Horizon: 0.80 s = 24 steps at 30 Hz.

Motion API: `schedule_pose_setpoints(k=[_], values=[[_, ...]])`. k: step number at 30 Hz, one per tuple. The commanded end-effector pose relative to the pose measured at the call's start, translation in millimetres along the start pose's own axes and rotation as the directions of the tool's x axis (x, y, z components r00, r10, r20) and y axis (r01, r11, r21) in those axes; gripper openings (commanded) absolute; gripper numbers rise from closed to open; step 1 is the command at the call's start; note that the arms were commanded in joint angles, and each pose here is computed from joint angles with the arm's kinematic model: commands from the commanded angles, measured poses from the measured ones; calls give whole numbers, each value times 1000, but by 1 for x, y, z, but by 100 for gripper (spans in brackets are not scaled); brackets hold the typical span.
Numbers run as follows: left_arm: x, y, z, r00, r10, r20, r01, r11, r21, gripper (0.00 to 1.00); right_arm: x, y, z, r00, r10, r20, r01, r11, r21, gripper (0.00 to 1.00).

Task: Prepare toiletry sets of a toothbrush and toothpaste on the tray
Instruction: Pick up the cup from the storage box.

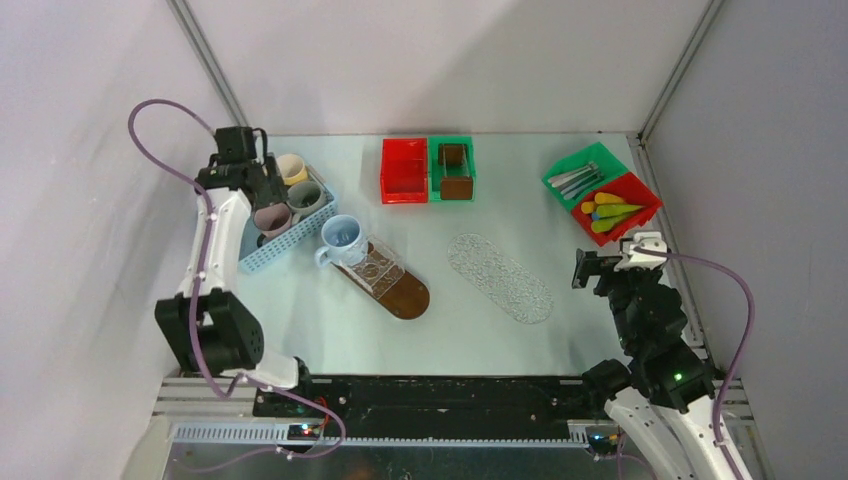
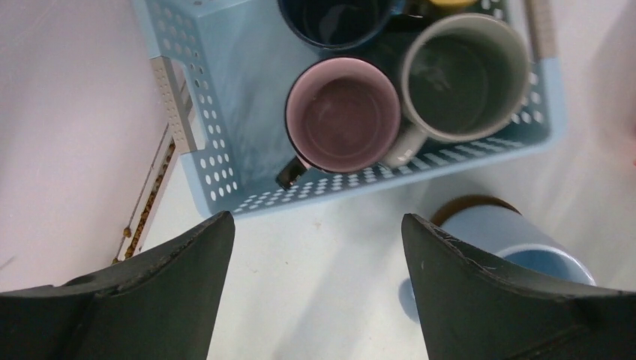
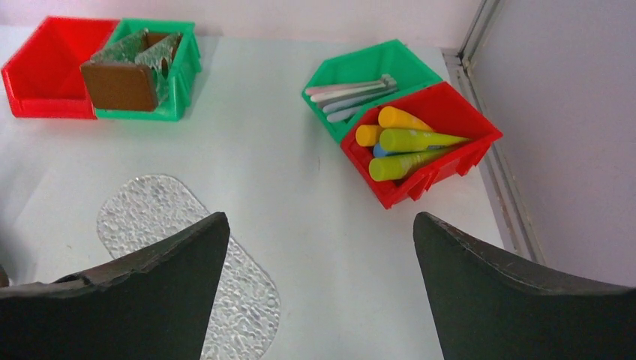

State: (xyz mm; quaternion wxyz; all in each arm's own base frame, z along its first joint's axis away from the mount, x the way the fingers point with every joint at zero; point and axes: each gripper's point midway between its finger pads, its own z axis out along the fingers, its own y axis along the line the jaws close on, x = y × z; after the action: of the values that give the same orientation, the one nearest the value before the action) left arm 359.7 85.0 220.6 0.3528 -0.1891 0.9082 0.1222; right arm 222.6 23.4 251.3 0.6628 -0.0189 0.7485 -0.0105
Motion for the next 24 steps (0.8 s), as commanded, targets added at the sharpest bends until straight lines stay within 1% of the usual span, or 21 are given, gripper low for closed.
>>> schedule_pose_setpoints(k=[1, 3, 8, 11, 12, 15, 16, 17, 23, 24], values=[[-13, 11, 21, 998, -64, -21, 64, 998, -3, 88, -22, -3, 0, 994, 36, 102, -37, 999, 12, 95], [-10, 18, 36, 996, -77, -48, 76, 997, -27, 87, -22, -2, 0, 994, 38, 107, -39, 999, 6, 94], [-3, 32, 75, 987, -109, -115, 102, 993, -65, 80, -22, -1, -2, 991, 46, 127, -46, 999, -7, 93], [3, 36, 99, 981, -108, -162, 97, 992, -76, 74, -22, 2, -2, 991, 46, 128, -44, 999, -19, 93], [-1, 38, 102, 981, -113, -159, 101, 992, -80, 73, -21, 2, -1, 991, 47, 129, -44, 999, -20, 92], [4, 38, 121, 975, -101, -197, 86, 993, -83, 65, -22, 2, -1, 990, 49, 130, -47, 999, -21, 92], [3, 39, 124, 975, -102, -198, 87, 993, -84, 65, -21, 2, -1, 991, 36, 129, -34, 999, -20, 92], [8, 39, 131, 971, -95, -218, 78, 993, -86, 61, -21, 1, -1, 991, 26, 129, -24, 1000, -17, 92], [24, 33, 155, 956, -81, -283, 66, 996, -60, 54, -20, 1, 0, 992, 17, 128, -15, 1000, -13, 91], [28, 31, 159, 952, -79, -294, 67, 996, -51, 51, -20, 1, 0, 992, 16, 127, -14, 1000, -12, 91]])
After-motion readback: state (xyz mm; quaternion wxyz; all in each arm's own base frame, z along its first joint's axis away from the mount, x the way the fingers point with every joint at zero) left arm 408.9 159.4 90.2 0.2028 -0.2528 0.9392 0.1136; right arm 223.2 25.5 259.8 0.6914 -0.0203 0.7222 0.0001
